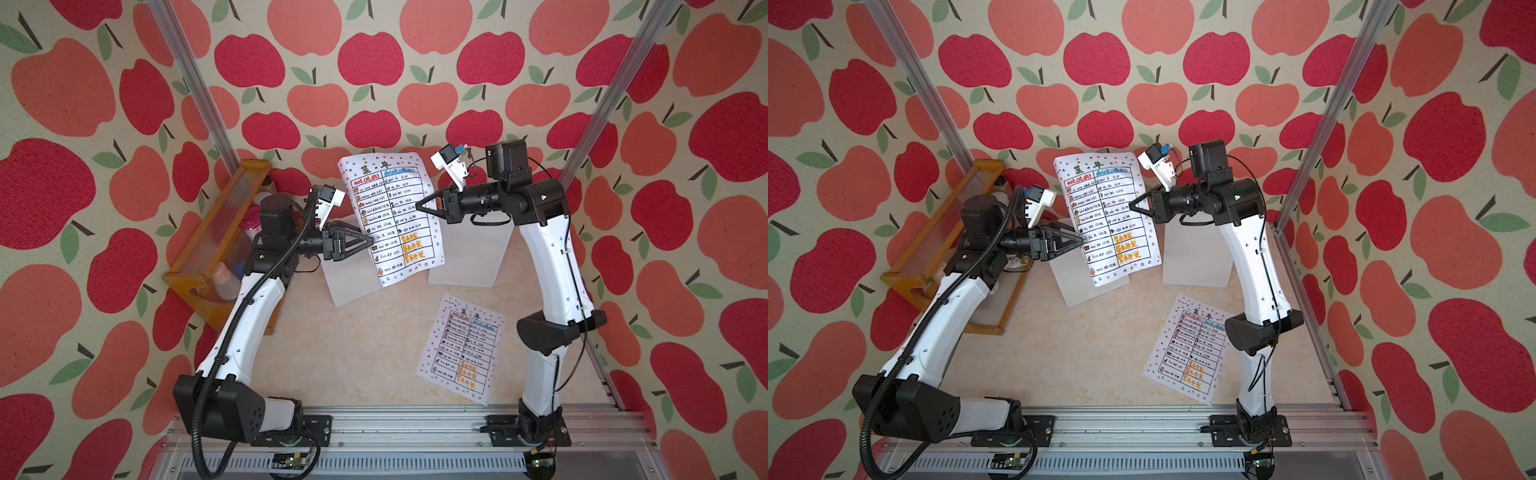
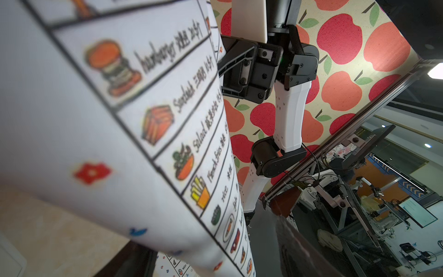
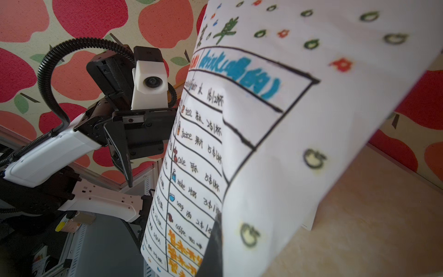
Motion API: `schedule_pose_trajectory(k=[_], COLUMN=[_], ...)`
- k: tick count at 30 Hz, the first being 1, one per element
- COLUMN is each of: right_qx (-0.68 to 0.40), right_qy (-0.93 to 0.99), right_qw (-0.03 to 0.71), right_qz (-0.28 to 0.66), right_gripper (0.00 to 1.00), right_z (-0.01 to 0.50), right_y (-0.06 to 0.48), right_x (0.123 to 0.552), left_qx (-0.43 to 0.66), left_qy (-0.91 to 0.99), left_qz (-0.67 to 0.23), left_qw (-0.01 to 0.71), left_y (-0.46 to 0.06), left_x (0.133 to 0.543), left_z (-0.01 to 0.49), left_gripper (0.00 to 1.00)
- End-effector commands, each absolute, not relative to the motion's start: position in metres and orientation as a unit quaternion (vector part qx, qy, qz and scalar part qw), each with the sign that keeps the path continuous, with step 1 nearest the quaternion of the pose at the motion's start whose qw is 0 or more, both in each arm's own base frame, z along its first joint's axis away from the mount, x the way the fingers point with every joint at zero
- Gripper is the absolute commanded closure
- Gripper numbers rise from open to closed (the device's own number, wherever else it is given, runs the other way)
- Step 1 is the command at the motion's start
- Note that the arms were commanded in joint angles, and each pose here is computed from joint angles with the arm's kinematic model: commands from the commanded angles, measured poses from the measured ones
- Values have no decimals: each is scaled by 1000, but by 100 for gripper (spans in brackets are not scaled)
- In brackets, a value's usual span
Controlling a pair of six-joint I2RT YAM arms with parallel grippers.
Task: Insert the menus into the narrow rack
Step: Pick up the menu from the center of the board.
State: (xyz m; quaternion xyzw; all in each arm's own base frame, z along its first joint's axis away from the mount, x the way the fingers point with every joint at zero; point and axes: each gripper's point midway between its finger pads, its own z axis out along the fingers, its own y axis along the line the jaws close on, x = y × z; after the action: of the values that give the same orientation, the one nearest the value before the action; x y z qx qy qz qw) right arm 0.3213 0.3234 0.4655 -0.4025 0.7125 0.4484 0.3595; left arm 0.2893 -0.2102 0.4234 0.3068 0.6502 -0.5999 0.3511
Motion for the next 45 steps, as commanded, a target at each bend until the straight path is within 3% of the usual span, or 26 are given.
schedule_pose_trajectory(k=[1,17,19,24,31,35,37,39,42,45], right_qx=[-406,-408,-406,-402,-405,-407,-406,-404,-406,-407], right_qy=[694,698,702,711,717,717,718,721,723,727], right_qw=[365,370,367,369,363,362,362,361,361,363], right_qz=[469,456,456,444,435,434,435,432,427,417], right_gripper=[100,100,100,100,100,88,69,62,38,25], right_z=[486,487,483,477,465,456,451,446,439,432], right_y=[317,310,312,312,323,333,338,341,345,345], right_x=[302,295,299,306,316,327,335,342,350,356], left_qx=[323,306,306,309,311,301,290,285,285,287], left_qy=[637,639,639,654,683,712,729,740,742,746], left_qz=[-590,-586,-586,-569,-524,-472,-435,-395,-352,-308], left_qw=[376,394,394,390,403,424,442,463,494,515], left_y=[-210,-213,-213,-212,-206,-192,-181,-170,-154,-138], left_x=[277,283,282,283,296,315,330,343,360,379], left_z=[433,419,418,414,417,412,409,407,411,414], left_gripper=[23,27,36,69,92,100,100,100,100,100])
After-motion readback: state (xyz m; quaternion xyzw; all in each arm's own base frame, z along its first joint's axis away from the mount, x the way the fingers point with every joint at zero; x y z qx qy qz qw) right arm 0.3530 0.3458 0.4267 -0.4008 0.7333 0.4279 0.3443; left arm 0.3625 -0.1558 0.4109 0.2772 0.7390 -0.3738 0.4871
